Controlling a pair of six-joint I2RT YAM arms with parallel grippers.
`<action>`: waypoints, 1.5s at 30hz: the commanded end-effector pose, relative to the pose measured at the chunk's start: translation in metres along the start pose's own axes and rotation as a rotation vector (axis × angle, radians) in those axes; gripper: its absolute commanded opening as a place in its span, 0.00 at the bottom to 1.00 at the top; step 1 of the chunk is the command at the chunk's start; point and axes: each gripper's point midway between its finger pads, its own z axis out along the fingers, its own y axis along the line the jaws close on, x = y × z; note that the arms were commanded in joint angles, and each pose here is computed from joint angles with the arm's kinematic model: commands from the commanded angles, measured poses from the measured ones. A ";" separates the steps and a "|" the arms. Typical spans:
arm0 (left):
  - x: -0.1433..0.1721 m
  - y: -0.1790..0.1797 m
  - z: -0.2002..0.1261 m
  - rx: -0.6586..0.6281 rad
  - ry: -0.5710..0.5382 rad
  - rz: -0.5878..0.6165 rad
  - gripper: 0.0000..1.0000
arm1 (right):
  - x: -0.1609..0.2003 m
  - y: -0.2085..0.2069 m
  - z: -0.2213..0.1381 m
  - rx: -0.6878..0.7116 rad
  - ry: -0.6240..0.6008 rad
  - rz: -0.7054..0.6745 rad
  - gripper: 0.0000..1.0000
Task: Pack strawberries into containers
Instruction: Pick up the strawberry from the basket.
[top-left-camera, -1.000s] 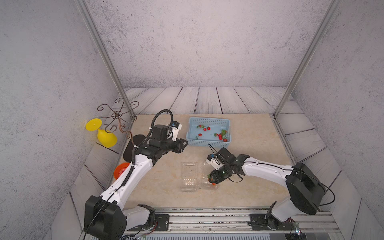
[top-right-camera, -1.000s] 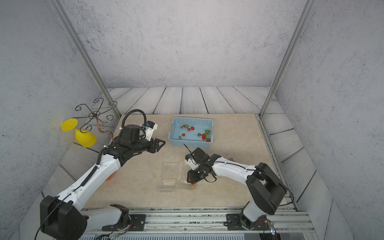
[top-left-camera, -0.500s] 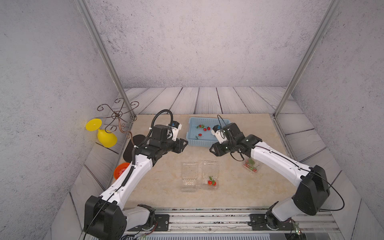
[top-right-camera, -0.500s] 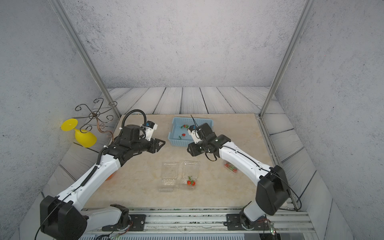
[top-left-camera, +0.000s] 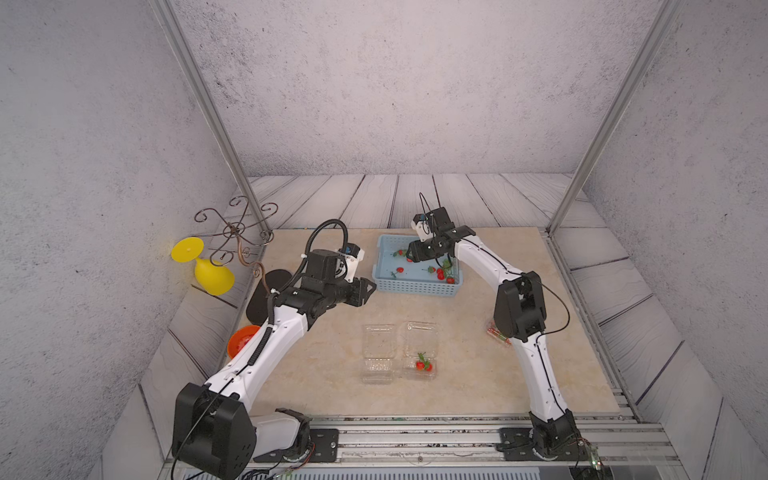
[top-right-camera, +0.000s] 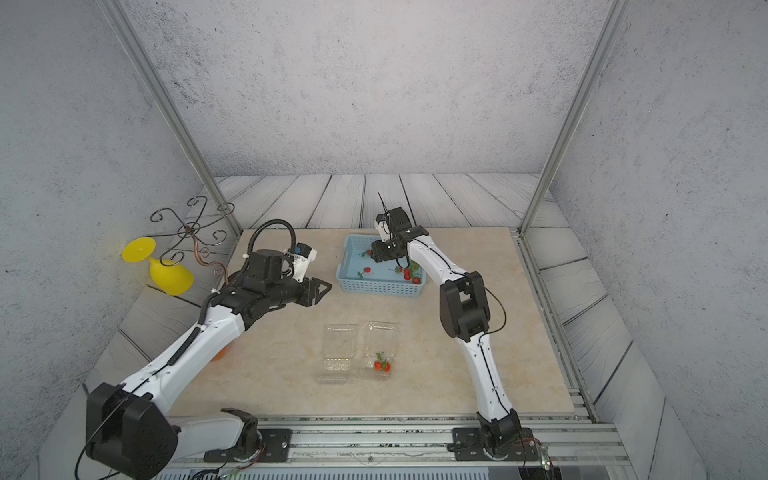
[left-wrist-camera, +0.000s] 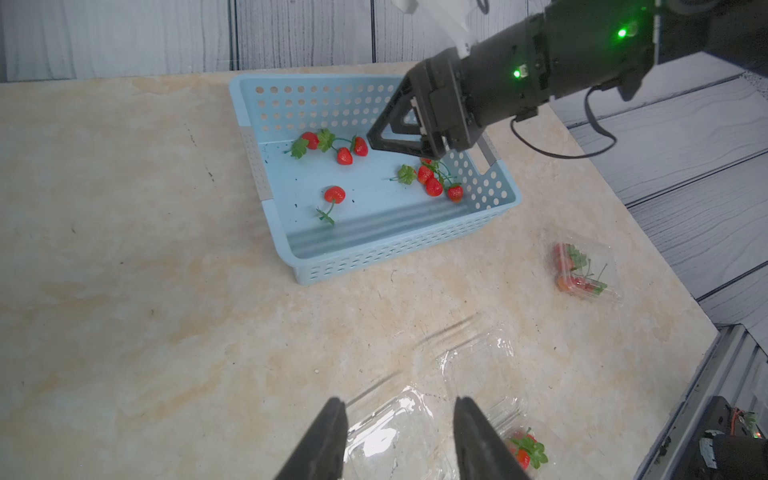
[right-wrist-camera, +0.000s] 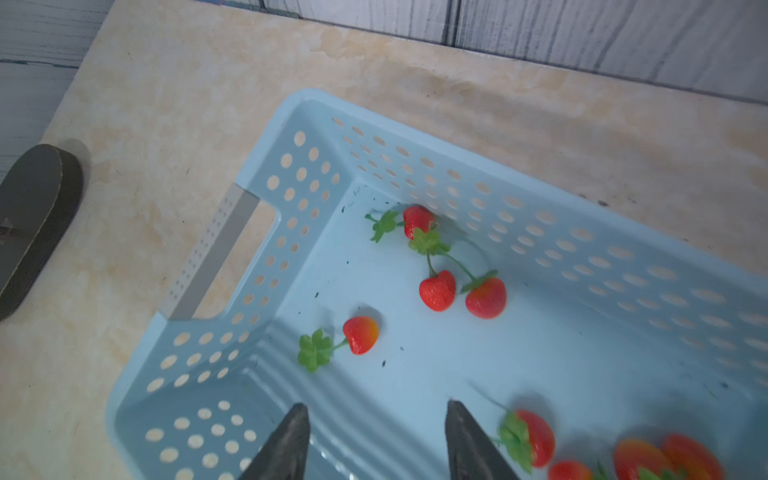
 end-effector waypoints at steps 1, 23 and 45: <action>-0.006 0.001 0.001 0.012 -0.007 0.016 0.46 | 0.017 0.000 0.031 -0.032 0.057 0.004 0.57; -0.004 0.009 0.007 0.016 0.014 -0.006 0.46 | 0.059 0.002 0.088 -0.006 0.164 -0.011 0.61; -0.008 0.006 0.001 0.027 -0.008 -0.008 0.46 | 0.066 -0.017 0.086 0.139 0.198 0.010 0.37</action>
